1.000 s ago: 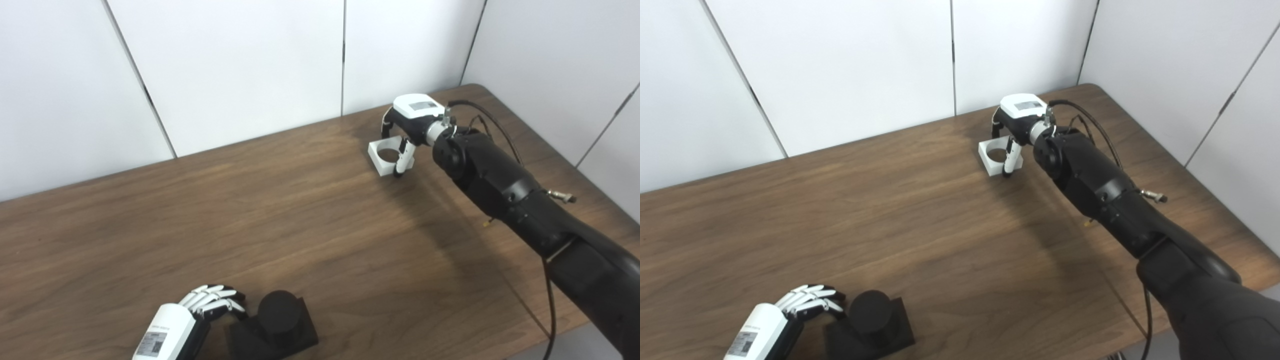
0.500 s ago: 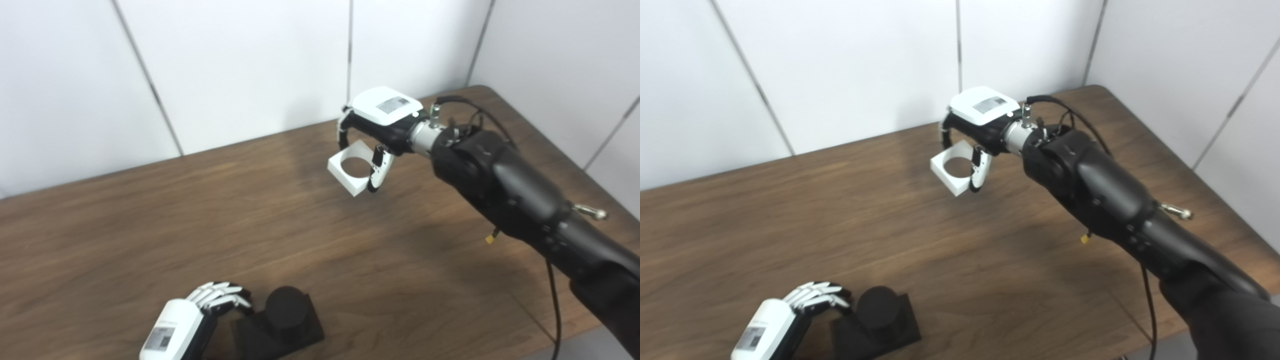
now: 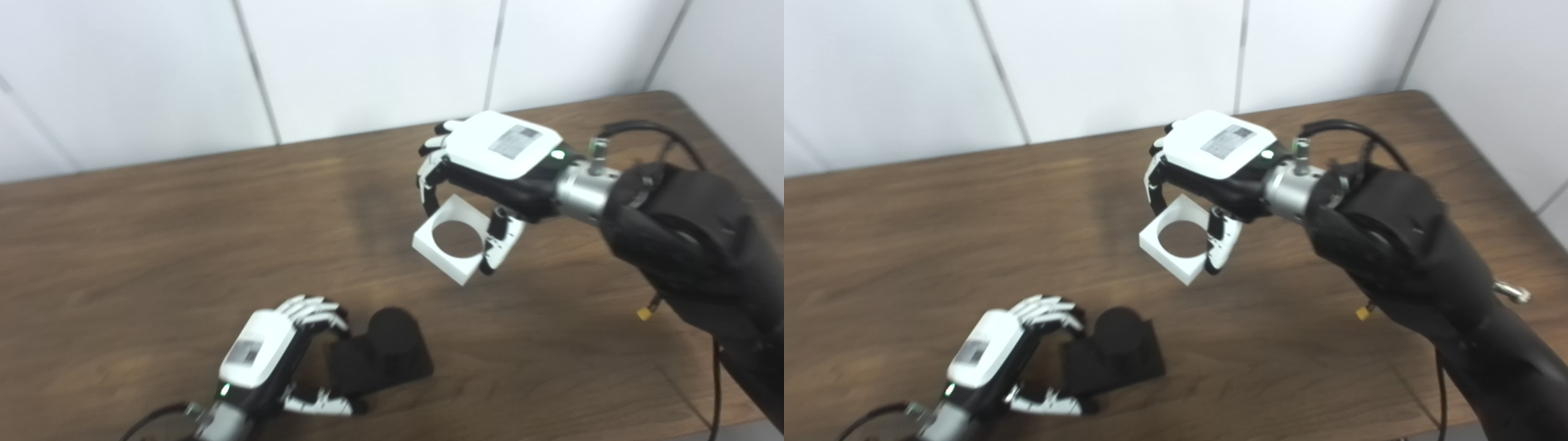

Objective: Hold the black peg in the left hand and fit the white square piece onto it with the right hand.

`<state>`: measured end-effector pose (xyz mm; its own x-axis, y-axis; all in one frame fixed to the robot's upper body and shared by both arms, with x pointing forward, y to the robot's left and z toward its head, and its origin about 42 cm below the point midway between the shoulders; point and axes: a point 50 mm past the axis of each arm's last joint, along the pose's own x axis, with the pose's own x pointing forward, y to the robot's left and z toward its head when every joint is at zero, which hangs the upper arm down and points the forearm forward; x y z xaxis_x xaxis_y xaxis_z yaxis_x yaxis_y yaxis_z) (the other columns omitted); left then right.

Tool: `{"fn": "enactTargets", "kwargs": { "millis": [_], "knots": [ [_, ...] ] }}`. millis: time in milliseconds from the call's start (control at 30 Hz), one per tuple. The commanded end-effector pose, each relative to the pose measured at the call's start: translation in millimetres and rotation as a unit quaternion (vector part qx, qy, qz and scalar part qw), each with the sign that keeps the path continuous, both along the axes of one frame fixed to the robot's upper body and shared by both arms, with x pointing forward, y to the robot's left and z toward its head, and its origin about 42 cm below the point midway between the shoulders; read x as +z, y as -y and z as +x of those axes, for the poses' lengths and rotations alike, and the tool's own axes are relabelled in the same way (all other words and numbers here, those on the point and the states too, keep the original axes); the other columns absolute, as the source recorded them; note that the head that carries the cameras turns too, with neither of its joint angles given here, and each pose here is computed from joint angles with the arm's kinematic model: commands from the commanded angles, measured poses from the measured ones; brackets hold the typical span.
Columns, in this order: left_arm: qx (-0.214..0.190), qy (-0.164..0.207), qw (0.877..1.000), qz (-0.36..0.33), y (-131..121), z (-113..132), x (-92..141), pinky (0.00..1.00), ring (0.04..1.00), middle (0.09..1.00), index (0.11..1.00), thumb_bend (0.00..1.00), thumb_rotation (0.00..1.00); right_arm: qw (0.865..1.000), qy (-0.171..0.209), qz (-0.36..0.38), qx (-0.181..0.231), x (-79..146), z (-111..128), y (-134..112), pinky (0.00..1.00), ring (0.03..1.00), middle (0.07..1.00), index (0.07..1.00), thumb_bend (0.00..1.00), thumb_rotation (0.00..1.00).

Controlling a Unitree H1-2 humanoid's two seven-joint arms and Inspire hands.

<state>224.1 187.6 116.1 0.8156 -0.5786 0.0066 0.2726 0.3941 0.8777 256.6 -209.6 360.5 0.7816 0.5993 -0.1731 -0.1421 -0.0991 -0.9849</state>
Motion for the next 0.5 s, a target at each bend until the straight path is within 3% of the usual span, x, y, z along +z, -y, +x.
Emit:
{"fn": "enactTargets", "kwargs": {
  "millis": [0, 167, 467],
  "knots": [
    [-0.006, -0.03, 0.999, 0.033, 5.5, -1.6, -6.3, 0.82, 0.813, 0.764, 0.486, 0.52, 0.05, 0.999, 0.027, 0.014, 0.019, 17.1, -6.0, -5.0, 0.98, 0.906, 0.764, 0.482, 0.52, 0.13],
    [-0.004, -0.033, 0.999, 0.036, 14.9, 0.8, -1.5, 0.84, 0.817, 0.767, 0.487, 0.52, 0.05, 0.999, 0.012, 0.015, 0.049, 15.5, -9.8, -10.9, 0.96, 0.891, 0.761, 0.481, 0.52, 0.13],
    [-0.006, -0.026, 0.999, 0.034, 21.3, 3.4, 1.1, 0.82, 0.811, 0.762, 0.486, 0.52, 0.05, 0.998, -0.02, 0.006, 0.051, -3.0, -11.2, -12.2, 0.98, 0.879, 0.762, 0.483, 0.52, 0.13]
  ]
}}
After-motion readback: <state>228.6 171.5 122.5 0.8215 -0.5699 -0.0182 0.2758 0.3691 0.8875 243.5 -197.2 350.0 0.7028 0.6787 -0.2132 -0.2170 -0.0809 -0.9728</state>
